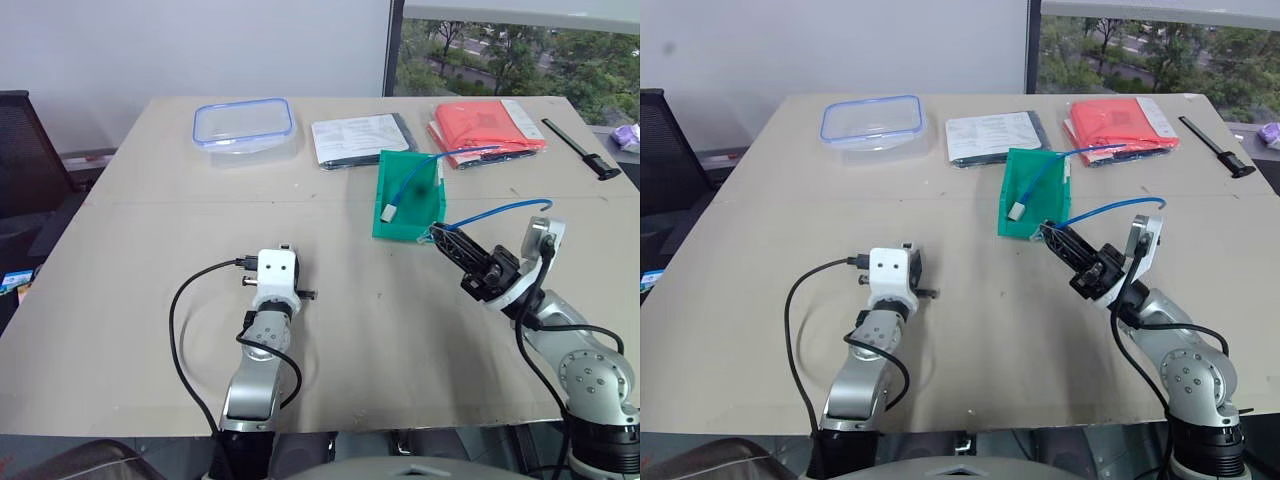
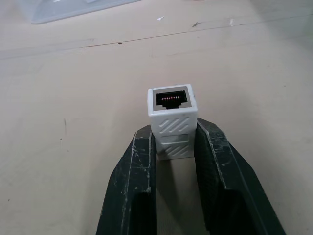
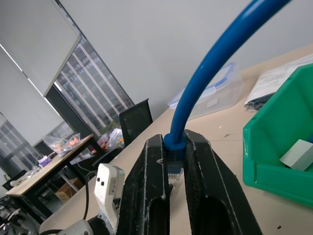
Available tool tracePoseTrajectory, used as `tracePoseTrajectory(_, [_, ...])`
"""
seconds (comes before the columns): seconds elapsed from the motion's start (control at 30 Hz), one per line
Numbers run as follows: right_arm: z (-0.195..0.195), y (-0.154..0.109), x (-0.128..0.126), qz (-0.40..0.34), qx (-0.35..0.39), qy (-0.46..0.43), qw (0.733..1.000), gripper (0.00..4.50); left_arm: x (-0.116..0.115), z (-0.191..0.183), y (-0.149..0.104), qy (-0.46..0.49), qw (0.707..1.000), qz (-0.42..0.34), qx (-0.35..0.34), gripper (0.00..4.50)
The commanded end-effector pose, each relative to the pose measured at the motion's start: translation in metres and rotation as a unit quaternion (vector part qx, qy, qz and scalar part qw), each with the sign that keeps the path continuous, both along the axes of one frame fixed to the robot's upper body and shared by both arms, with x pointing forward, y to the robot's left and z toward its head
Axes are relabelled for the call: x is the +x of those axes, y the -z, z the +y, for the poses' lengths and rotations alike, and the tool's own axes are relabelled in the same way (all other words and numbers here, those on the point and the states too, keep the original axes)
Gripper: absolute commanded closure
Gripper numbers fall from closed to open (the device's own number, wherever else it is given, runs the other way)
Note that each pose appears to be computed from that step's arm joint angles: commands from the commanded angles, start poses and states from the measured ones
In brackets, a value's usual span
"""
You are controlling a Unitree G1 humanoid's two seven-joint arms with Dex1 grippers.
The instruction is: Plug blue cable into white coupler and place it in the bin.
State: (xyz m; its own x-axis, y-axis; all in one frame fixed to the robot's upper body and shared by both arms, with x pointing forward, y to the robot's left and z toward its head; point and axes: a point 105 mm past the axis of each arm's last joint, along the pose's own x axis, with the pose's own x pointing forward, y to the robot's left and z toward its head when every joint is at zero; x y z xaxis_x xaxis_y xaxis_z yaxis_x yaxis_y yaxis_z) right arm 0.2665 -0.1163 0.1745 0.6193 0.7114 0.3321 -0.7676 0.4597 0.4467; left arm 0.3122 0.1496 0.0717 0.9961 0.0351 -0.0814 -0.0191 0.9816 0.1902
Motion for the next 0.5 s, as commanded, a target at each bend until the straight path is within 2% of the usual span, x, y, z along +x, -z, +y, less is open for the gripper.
tracePoseTrajectory(0.03, [0.002, -0.012, -0.001, -0.030, 0.003, -0.004, 1.000, 4.50, 0.000, -0.003, 0.011, 0.055, 0.998, 0.016, 0.011, 4.02])
tracePoseTrajectory(0.13, [0.012, -0.017, -0.002, -0.044, -0.004, -0.020, 0.999, 4.50, -0.004, -0.037, -0.003, 0.231, 0.973, -0.010, 0.003, 4.02])
tracePoseTrajectory(0.2, [0.017, -0.017, -0.003, -0.056, -0.025, -0.032, 0.998, 4.50, -0.008, -0.049, -0.008, 0.309, 0.951, -0.014, -0.013, 4.02])
tracePoseTrajectory(0.33, [0.036, -0.004, -0.009, -0.092, -0.126, -0.102, 0.982, 4.50, -0.018, -0.077, -0.018, 0.514, 0.858, 0.008, -0.015, 4.02])
tracePoseTrajectory(0.5, [0.043, 0.011, -0.008, -0.146, -0.227, -0.165, 0.949, 4.50, -0.020, -0.091, -0.021, 0.658, 0.751, 0.041, 0.023, 4.02])
